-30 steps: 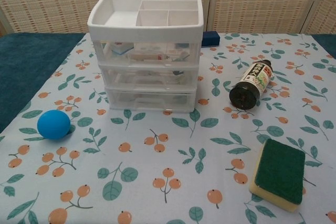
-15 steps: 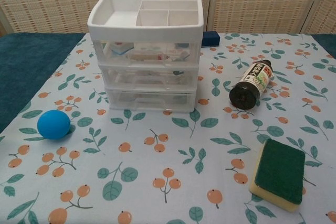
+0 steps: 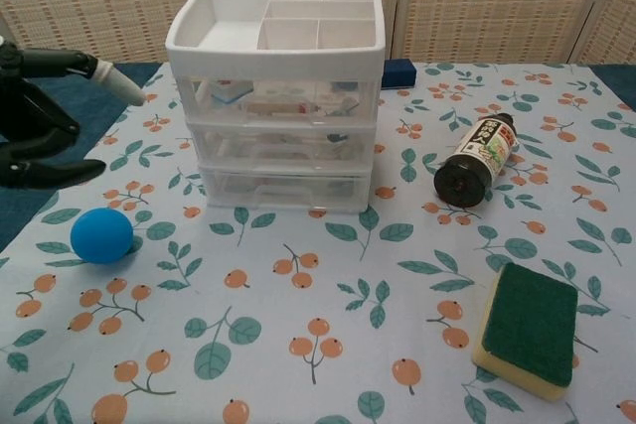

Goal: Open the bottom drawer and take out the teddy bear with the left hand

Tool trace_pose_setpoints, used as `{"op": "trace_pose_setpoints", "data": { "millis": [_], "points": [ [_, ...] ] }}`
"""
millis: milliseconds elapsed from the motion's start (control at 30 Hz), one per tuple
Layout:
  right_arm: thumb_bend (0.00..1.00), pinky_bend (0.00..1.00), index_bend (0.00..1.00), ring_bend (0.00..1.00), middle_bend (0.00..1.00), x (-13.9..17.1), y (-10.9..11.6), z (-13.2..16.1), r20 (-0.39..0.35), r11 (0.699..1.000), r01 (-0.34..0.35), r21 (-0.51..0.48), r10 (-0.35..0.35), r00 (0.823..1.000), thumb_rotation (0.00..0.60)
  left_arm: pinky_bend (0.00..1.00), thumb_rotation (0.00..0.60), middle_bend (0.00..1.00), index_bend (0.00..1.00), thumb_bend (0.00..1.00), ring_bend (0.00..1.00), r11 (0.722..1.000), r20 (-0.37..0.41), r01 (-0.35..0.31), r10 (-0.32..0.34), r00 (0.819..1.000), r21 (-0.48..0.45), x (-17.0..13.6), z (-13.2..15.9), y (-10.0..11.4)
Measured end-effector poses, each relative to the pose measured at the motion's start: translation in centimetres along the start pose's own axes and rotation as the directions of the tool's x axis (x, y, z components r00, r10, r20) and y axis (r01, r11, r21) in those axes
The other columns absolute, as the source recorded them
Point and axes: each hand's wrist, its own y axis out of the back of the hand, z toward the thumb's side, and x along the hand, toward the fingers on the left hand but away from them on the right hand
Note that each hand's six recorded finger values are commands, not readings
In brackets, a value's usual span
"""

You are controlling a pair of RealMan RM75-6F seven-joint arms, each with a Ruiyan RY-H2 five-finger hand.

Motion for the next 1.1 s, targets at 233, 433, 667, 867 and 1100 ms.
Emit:
{"op": "trace_pose_setpoints", "data": {
  "millis": [233, 433, 667, 867, 1100],
  "points": [
    [0.42, 0.2, 0.08, 0.09, 0.2, 0.0, 0.0, 0.0, 0.002, 1.0, -0.002, 0.0, 0.002, 1.0, 0.6, 1.0, 0.6, 0.96, 0.19, 0.36, 1.0, 0.959, -0.013, 0.181, -0.188, 0.982, -0.219, 2.3, 0.8, -5.0],
    [0.42, 0.2, 0.08, 0.1, 0.2, 0.0, -0.1, 0.0, 0.004, 1.0, -0.006, 0.002, 0.006, 1.0, 0.6, 1.0, 0.6, 0.96, 0.14, 0.36, 1.0, 0.863, -0.024, 0.284, -0.323, 0.946, -0.417, 3.8, 0.9, -9.5],
    [0.42, 0.2, 0.08, 0.1, 0.2, 0.0, -0.2, 0.1, 0.005, 1.0, -0.011, 0.004, 0.011, 1.0, 0.6, 1.0, 0.6, 0.96, 0.12, 0.36, 1.0, 0.782, -0.07, 0.246, -0.345, 0.936, -0.572, 5.9, 0.1, -12.4],
    [0.42, 0.2, 0.08, 0.1, 0.2, -0.2, -0.3, 0.2, 0.004, 1.0, -0.016, 0.005, 0.016, 1.0, 0.6, 1.0, 0.6, 0.96, 0.12, 0.36, 1.0, 0.712, -0.119, 0.184, -0.352, 0.928, -0.677, 7.1, -0.4, -14.3],
    [0.42, 0.2, 0.08, 0.11, 0.2, -0.3, -0.4, 0.3, 0.003, 1.0, -0.018, 0.007, 0.018, 1.0, 0.6, 1.0, 0.6, 0.96, 0.08, 0.37, 1.0, 0.625, -0.179, 0.115, -0.388, 0.904, -0.772, 8.2, -0.9, -15.7]
  ]
}}
